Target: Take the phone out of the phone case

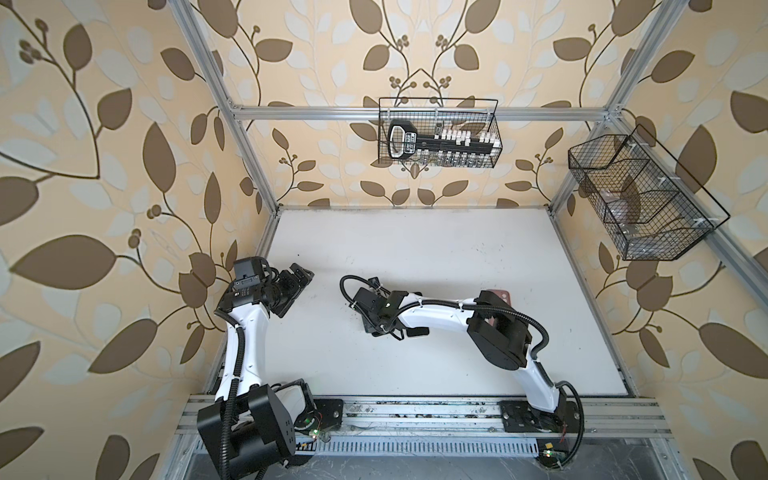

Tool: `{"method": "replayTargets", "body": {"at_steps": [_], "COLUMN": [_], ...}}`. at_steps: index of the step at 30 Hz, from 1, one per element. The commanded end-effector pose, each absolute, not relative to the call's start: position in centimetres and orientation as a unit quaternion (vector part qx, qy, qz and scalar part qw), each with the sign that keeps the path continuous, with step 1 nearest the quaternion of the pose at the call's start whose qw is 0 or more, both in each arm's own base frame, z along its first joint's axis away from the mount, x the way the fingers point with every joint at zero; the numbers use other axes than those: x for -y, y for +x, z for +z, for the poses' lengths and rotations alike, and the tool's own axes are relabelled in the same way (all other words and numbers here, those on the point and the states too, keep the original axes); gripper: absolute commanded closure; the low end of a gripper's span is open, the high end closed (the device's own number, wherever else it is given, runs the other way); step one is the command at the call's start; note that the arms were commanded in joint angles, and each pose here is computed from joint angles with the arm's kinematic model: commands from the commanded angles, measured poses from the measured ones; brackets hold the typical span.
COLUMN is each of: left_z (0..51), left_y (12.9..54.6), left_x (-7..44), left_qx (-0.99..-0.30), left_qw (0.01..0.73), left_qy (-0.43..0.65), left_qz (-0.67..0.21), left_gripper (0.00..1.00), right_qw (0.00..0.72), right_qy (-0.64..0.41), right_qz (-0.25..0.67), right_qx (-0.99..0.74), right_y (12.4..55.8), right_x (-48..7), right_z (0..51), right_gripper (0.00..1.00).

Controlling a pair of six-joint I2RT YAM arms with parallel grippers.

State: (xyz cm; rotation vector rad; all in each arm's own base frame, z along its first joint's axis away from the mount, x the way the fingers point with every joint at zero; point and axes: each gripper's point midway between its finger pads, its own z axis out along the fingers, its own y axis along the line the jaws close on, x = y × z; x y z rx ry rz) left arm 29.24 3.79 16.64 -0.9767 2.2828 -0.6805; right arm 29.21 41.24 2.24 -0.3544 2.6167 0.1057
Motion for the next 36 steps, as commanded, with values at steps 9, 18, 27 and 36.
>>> {"method": "replayTargets", "body": {"at_steps": [9, 18, 27, 36], "left_z": [16.8, 16.8, 16.9, 16.3], "left_y": [29.5, 28.8, 28.3, 29.1], "left_x": [-3.1, -0.5, 4.9, 10.1], "left_qx": [-0.844, -0.818, -0.822, -0.843], "left_qw": [0.278, 0.267, 0.23, 0.212], "left_qy": [-0.358, -0.359, -0.304, -0.234], "left_qz": [-0.286, -0.361, -0.422, -0.436], "left_gripper": [0.01, 0.01, 0.01, 0.01], "right_qw": [0.264, 0.275, 0.289, 0.306], "right_qy": [-0.131, -0.129, -0.126, -0.123], "right_qz": [0.036, 0.059, 0.089, 0.119], "right_qx": [-0.955, -0.951, -0.945, -0.936], "right_y": [30.0, 30.5, 30.5, 29.7], "right_x": [-39.3, -39.5, -39.4, -38.8], "right_z": [4.9, 6.6, 9.1, 12.8], "right_gripper": [0.33, 0.33, 0.34, 0.34]}}
